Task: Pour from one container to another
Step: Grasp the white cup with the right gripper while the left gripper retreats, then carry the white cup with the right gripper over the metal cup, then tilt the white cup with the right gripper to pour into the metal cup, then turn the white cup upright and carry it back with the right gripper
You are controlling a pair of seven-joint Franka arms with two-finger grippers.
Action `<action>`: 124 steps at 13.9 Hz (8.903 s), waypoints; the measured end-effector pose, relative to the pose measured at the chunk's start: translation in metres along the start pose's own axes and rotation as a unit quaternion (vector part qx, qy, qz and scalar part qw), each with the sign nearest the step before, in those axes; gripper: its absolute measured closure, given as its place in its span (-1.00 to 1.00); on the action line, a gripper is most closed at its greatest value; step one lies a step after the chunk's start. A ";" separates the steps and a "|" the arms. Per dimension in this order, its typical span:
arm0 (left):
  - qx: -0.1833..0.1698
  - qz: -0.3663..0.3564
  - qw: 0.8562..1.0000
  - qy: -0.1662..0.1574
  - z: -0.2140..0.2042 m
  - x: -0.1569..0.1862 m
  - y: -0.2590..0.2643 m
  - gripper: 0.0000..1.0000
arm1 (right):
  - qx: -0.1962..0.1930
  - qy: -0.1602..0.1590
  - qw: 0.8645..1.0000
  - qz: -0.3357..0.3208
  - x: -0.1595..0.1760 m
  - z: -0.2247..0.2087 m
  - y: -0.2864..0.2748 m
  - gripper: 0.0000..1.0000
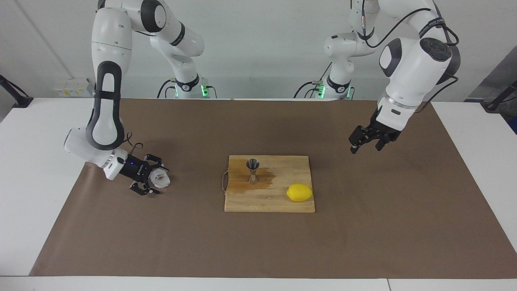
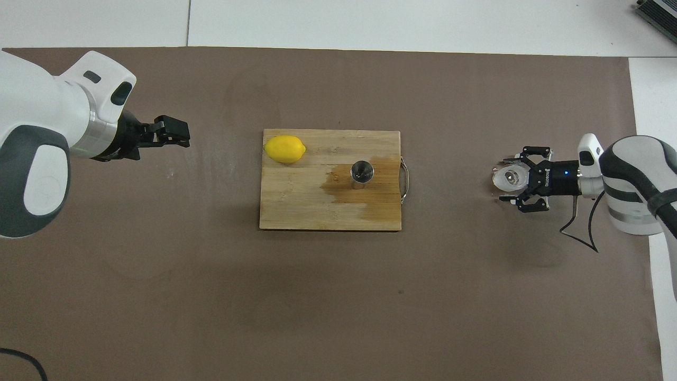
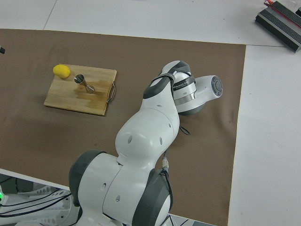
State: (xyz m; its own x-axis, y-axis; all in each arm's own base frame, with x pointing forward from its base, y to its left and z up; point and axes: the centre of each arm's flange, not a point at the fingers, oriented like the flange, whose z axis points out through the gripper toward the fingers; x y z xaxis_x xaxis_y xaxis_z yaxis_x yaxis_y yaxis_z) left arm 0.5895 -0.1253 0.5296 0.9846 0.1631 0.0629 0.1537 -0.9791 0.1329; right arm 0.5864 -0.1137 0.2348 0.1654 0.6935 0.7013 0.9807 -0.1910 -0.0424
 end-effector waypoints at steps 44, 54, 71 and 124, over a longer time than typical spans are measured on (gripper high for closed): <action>0.059 0.078 0.994 -0.047 -0.104 -0.026 -0.094 -1.00 | -0.010 -0.301 0.936 -0.181 0.375 0.144 -0.064 -0.02; 0.059 0.078 0.994 -0.047 -0.104 -0.026 -0.094 -1.00 | -0.013 -0.355 0.900 -0.253 0.387 0.154 -0.075 -0.02; 0.059 0.078 0.994 -0.047 -0.104 -0.026 -0.094 -1.00 | -0.056 -0.417 0.855 -0.304 0.417 0.159 -0.094 -0.02; 0.059 0.078 0.994 -0.047 -0.104 -0.026 -0.094 -1.00 | -0.059 -0.210 0.969 -0.112 0.315 0.046 -0.011 -0.02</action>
State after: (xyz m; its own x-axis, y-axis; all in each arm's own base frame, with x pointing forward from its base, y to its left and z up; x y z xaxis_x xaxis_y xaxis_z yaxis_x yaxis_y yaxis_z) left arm 0.5405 -0.0248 0.6181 0.9998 0.0007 -0.0203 0.0009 -0.9999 0.0113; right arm 0.6326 0.1388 0.4235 0.0011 0.9440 0.3300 0.9823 -0.0628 0.1765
